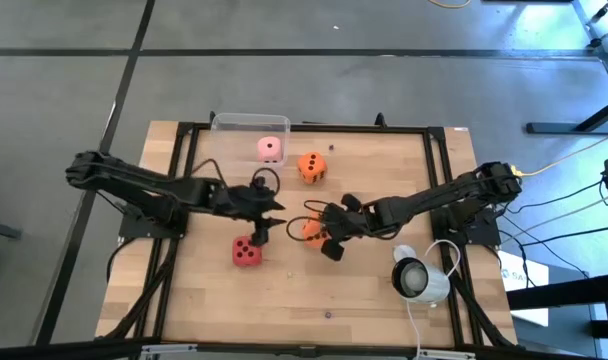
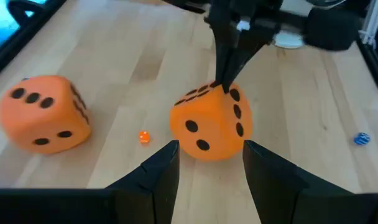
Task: Pick & Place Dice
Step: Put the bottom large orange die into the transparent bin
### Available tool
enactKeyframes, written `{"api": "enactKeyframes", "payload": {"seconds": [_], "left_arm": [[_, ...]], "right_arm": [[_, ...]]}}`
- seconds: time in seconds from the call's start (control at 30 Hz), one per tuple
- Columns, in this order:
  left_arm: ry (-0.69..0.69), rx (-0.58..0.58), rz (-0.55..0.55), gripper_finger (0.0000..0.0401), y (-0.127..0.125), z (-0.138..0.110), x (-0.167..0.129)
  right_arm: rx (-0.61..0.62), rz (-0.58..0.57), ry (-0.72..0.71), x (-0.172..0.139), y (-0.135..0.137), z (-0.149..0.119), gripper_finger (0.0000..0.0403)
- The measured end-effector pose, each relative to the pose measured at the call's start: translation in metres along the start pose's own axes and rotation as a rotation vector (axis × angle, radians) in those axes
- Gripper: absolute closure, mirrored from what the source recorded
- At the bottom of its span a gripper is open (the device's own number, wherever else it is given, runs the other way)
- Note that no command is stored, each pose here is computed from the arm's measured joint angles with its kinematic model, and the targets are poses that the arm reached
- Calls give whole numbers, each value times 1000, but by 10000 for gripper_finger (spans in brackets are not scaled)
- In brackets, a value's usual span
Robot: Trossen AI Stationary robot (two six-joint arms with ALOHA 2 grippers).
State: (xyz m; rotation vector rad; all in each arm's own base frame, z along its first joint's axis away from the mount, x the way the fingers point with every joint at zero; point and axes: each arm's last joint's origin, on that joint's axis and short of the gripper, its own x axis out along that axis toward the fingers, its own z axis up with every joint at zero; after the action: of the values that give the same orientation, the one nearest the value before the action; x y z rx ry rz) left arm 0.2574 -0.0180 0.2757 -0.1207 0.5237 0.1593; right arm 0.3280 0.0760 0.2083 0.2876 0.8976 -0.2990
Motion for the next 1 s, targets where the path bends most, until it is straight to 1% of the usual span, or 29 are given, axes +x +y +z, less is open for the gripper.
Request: {"api": "enactKeyframes", "payload": {"seconds": [0.1,0.23,0.33,0.43,0.57,0.67,0.77,0.83,1.0], "left_arm": [[-15,-12,-6,233,-2,-12,14],[-13,11,26,234,-5,-27,22],[-74,33,42,240,-8,-33,25],[-169,72,24,247,-11,-36,27],[-203,100,-1,249,-12,-45,28],[-190,80,-33,243,-12,-54,30],[-168,35,-67,231,-11,-56,35],[-161,26,-85,221,-10,-58,39],[-216,81,-117,192,-13,-57,51]], "right_arm": [[79,30,-3,-6,-2,3,401],[117,70,-50,-24,-4,11,401],[152,79,-71,-32,-9,16,401],[177,91,-75,-35,-14,20,401],[207,101,-85,-34,-17,24,401],[213,110,-78,-34,-18,24,401],[220,107,-80,-34,-19,25,401],[228,105,-81,-33,-21,26,402],[254,138,-86,-33,-21,29,402]]}}
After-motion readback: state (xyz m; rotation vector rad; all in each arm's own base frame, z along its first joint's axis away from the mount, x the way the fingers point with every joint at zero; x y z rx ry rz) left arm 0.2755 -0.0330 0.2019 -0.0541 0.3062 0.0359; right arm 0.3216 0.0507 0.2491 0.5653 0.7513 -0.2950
